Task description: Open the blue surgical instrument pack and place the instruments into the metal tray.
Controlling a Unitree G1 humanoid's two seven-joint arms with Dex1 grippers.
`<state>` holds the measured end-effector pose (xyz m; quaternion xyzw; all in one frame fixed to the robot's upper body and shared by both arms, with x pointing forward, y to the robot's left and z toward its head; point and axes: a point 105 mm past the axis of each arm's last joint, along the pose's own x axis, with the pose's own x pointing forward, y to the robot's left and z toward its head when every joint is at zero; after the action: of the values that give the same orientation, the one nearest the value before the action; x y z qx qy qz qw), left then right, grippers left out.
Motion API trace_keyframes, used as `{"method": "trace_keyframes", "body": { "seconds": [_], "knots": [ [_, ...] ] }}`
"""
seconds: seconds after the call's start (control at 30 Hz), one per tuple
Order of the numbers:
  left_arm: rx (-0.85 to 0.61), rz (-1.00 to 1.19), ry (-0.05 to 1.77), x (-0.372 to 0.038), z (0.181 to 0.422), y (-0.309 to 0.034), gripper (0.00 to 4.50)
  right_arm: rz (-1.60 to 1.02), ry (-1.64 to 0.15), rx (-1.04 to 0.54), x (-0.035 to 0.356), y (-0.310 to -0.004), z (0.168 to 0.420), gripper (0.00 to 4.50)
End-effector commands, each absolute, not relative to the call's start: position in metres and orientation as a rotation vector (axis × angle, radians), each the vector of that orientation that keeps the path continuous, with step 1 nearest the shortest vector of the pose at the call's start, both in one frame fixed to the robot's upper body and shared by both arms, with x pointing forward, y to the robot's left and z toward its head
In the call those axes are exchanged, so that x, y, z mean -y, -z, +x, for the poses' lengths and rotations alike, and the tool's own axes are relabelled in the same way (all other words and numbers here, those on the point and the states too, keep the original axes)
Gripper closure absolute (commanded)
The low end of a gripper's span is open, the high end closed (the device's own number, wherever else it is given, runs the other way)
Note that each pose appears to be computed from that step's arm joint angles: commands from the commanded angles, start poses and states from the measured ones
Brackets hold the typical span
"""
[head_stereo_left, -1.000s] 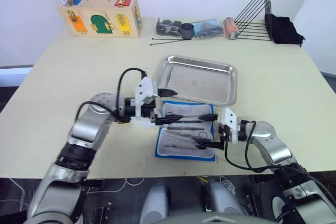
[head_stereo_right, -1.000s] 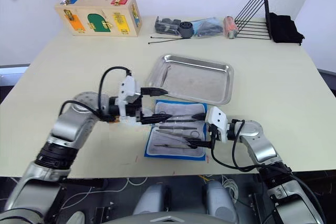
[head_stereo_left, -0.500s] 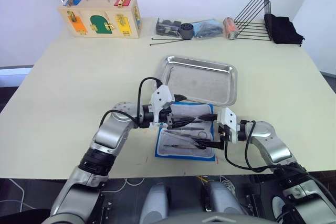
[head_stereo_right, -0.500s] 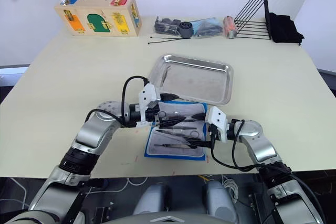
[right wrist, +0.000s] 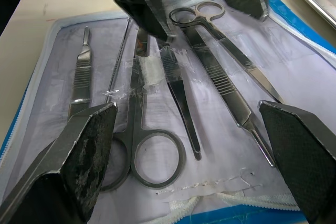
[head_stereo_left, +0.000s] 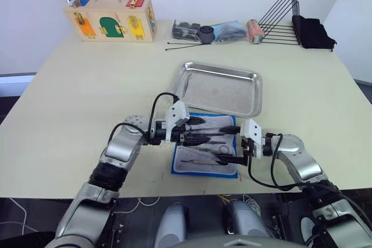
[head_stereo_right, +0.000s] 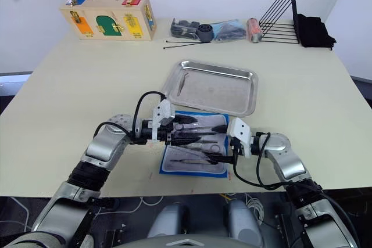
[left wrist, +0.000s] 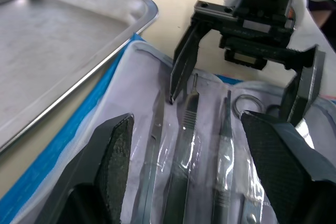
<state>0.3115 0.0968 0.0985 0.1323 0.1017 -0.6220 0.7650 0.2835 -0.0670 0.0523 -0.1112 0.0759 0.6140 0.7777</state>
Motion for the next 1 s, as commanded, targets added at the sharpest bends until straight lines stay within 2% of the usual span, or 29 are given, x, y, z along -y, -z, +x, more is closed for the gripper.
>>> {"method": "trace_keyframes", "body": {
  "seconds": [0.03, 0.43, 1.0],
  "knots": [
    [-0.223, 0.282, 1.381, -0.1, 0.311, -0.1, 2.0, -0.239, -1.304, -0.39, 0.08, -0.004, 0.271, 0.0],
    [-0.285, 0.33, 1.309, -0.126, 0.326, -0.086, 2.0, -0.243, -1.293, -0.392, 0.084, -0.003, 0.271, 0.0],
    [-0.366, 0.449, 1.319, -0.142, 0.326, -0.068, 2.0, -0.244, -1.286, -0.391, 0.084, -0.003, 0.272, 0.0]
  ]
}}
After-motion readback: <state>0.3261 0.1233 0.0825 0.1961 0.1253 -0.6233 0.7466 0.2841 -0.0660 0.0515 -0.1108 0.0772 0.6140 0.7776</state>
